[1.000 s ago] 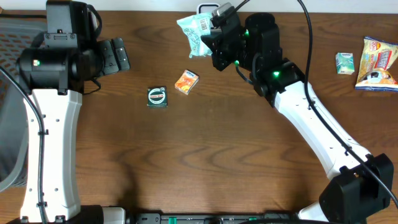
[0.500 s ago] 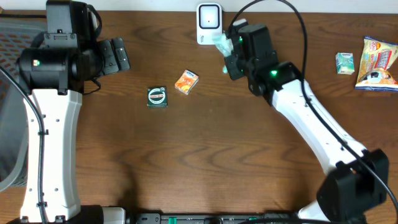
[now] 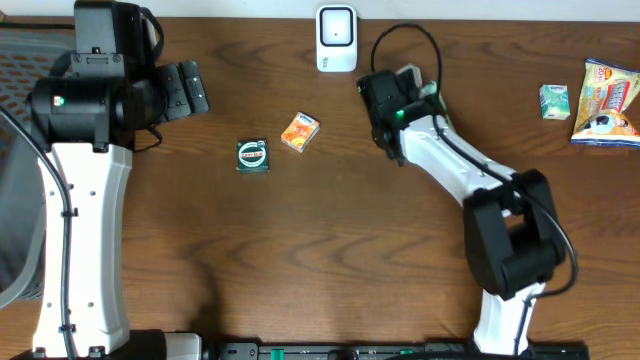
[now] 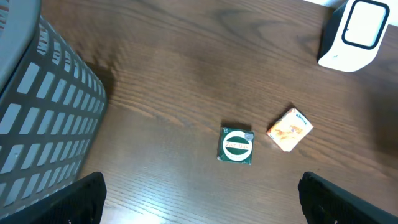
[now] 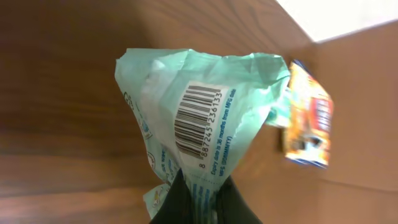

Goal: Scan the item barcode

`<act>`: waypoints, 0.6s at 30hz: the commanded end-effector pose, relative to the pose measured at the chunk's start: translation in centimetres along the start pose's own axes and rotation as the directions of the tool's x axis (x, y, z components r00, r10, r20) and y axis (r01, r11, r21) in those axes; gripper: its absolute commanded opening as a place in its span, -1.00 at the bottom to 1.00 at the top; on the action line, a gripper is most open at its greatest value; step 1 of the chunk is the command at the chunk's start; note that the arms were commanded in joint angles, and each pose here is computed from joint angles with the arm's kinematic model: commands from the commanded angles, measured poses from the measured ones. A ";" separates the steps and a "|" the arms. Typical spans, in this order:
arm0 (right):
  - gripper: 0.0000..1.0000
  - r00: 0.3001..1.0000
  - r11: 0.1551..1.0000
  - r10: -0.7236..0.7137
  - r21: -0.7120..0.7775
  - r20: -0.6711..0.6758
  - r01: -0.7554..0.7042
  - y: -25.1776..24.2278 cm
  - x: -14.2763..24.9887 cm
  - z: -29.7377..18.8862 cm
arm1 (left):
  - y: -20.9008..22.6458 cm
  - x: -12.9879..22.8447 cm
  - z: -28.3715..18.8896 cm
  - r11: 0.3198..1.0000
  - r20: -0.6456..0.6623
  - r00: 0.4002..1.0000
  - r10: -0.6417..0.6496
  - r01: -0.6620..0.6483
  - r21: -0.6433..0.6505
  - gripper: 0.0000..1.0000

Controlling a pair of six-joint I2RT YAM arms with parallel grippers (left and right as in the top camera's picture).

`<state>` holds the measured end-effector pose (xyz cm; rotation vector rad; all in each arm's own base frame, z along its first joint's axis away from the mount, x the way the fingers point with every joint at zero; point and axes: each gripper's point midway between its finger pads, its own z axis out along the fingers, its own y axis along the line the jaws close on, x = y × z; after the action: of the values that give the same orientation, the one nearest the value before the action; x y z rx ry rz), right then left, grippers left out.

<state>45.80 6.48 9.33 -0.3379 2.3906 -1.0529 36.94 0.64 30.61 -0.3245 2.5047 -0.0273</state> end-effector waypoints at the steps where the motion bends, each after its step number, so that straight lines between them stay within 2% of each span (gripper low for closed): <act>1: -0.92 0.998 0.990 -0.035 0.135 -0.053 0.041 -0.1 1.4 1.3 | 0.1 0.1 0.2 1.000 -0.007 1.000 0.003 -0.004 -0.007 0.96; 4: -0.87 0.996 0.991 -0.056 0.120 -0.072 0.065 1.8 2.3 1.2 | 0.1 0.1 0.2 1.000 -0.007 1.000 0.003 -0.004 -0.007 0.96; 6: -0.71 0.996 0.994 -0.054 0.091 -0.067 0.060 3.0 2.5 0.5 | 0.1 0.1 0.2 1.000 -0.007 1.000 0.003 -0.004 -0.007 0.96; 10: -0.49 0.995 0.990 -0.094 -0.108 -0.027 0.090 8.1 2.2 -2.0 | 0.1 0.1 0.2 1.000 -0.007 1.000 0.003 -0.004 -0.007 0.95; 12: -0.22 0.996 0.981 -0.089 -0.172 -0.015 0.085 9.7 2.1 -3.2 | 0.1 0.1 0.2 1.000 -0.007 1.000 0.003 -0.004 -0.007 0.95; 16: -0.11 1.000 0.963 -0.020 -0.270 -0.011 0.016 10.9 1.2 -6.0 | 0.1 0.1 0.2 1.000 -0.007 1.000 0.003 -0.004 -0.007 0.96; 18: 0.04 1.000 0.945 0.004 -0.327 -0.003 -0.005 10.6 0.1 -7.4 | 0.1 0.1 0.2 1.000 -0.007 1.000 0.003 -0.004 -0.007 0.95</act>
<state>40.59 15.60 2.64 -0.5663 2.5507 -0.8761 36.94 0.64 30.61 -0.3245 2.5047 -0.0273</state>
